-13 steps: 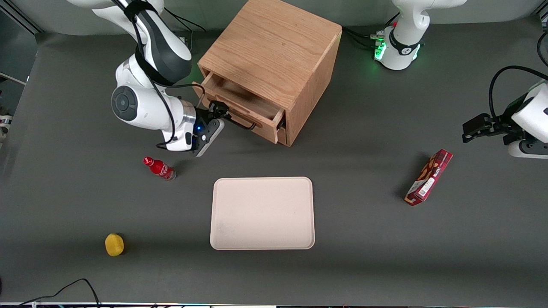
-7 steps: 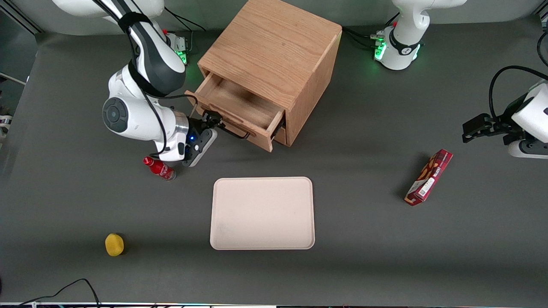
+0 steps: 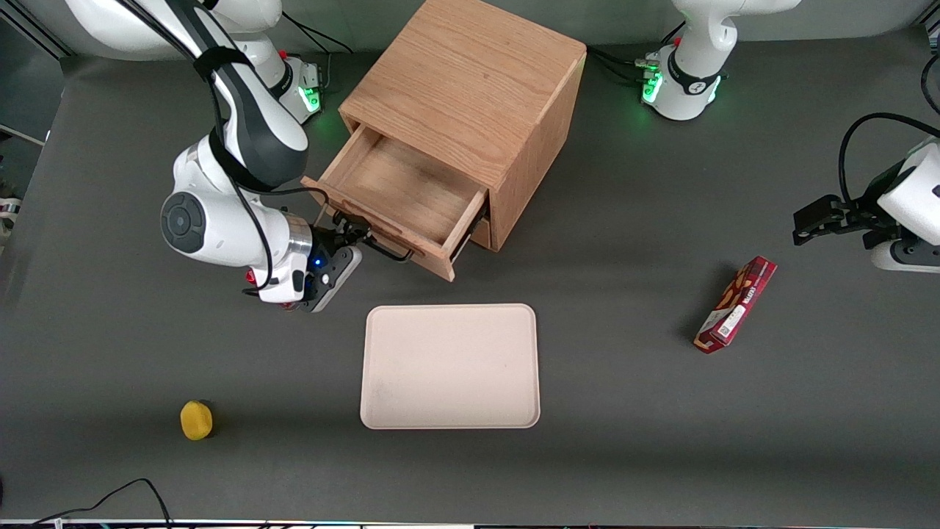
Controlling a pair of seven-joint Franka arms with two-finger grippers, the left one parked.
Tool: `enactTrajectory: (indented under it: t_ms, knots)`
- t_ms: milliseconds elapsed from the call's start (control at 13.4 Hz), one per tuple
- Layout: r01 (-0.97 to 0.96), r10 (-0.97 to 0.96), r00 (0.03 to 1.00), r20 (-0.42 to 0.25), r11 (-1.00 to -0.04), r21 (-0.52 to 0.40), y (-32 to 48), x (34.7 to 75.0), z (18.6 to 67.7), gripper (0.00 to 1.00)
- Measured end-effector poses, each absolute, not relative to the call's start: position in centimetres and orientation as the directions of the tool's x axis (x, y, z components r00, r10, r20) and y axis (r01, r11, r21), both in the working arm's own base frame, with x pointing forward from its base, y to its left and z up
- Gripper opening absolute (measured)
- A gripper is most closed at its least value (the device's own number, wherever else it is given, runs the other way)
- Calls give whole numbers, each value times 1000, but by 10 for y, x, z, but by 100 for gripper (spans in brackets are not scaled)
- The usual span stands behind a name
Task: Open upper drawer
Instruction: 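Pull the upper drawer outward by its handle with the right gripper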
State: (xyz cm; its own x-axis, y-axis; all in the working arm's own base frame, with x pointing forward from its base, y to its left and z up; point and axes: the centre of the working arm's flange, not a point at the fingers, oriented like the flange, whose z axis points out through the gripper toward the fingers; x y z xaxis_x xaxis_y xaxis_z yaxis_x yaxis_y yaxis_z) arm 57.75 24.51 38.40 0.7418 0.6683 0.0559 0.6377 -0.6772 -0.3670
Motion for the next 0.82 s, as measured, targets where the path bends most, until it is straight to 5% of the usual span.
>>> enactTrajectory:
  t_ms: [818]
  knots:
    - [655, 685, 727, 59, -664, -359, 214, 610, 386, 100]
